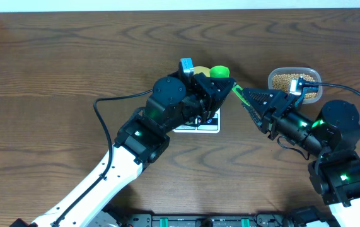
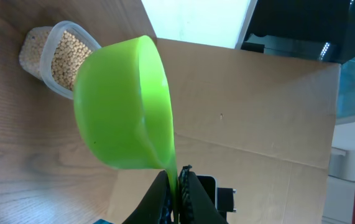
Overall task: Scoop item into bowl and weigh 50g on scale
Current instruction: 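Close the right gripper on the scoop handle beside the left gripper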
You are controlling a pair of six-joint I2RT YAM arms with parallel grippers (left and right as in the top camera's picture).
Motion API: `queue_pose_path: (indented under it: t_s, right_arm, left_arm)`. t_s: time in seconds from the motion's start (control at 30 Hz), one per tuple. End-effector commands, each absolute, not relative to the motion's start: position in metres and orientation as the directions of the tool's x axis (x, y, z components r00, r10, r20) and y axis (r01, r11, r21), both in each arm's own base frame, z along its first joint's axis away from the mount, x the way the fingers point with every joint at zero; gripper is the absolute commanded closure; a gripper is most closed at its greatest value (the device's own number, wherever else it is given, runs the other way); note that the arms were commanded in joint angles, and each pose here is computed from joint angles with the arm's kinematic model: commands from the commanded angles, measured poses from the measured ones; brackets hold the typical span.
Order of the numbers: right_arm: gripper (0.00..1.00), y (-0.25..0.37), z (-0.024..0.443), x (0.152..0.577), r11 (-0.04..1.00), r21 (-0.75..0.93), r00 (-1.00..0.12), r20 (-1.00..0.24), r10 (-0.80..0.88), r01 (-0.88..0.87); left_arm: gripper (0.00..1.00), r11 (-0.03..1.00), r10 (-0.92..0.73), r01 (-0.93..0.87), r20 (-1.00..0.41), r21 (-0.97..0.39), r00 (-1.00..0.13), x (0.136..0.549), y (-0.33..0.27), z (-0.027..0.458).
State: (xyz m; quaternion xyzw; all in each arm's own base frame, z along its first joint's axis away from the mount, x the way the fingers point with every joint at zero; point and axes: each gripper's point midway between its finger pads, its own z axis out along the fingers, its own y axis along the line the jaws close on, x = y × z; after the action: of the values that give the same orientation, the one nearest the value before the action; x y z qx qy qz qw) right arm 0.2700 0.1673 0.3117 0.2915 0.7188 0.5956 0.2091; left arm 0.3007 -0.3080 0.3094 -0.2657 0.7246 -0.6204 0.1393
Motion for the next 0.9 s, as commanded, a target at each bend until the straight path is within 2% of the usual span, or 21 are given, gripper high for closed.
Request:
queue_pose_path:
  t_s: [0.0, 0.17, 0.53, 0.87]
  right_arm:
    - [0.6, 0.164, 0.321, 0.273, 0.129, 0.982, -0.728, 0.012, 0.685, 0.137]
    - [0.62, 0.166, 0.324, 0.278, 0.124, 0.985, -0.729, 0.001, 0.684, 0.117]
    - [0.65, 0.171, 0.314, 0.284, 0.099, 0.978, -0.737, 0.069, 0.672, 0.182]
    - [0.68, 0.175, 0.325, 0.284, 0.07, 0.987, -0.752, 0.065, 0.656, 0.147]
  left_arm:
    - [0.93, 0.094, -0.538, -0.18, 0.103, -0.979, -0.836, 0.3, -0.311, 0.317]
    - [0.92, 0.095, -0.523, -0.181, 0.106, -0.979, -0.846, 0.296, -0.313, 0.317]
    - [0.93, 0.094, -0.52, -0.178, 0.105, -0.979, -0.848, 0.295, -0.316, 0.318]
    - [0.93, 0.091, -0.52, -0.174, 0.103, -0.98, -0.848, 0.295, -0.316, 0.319]
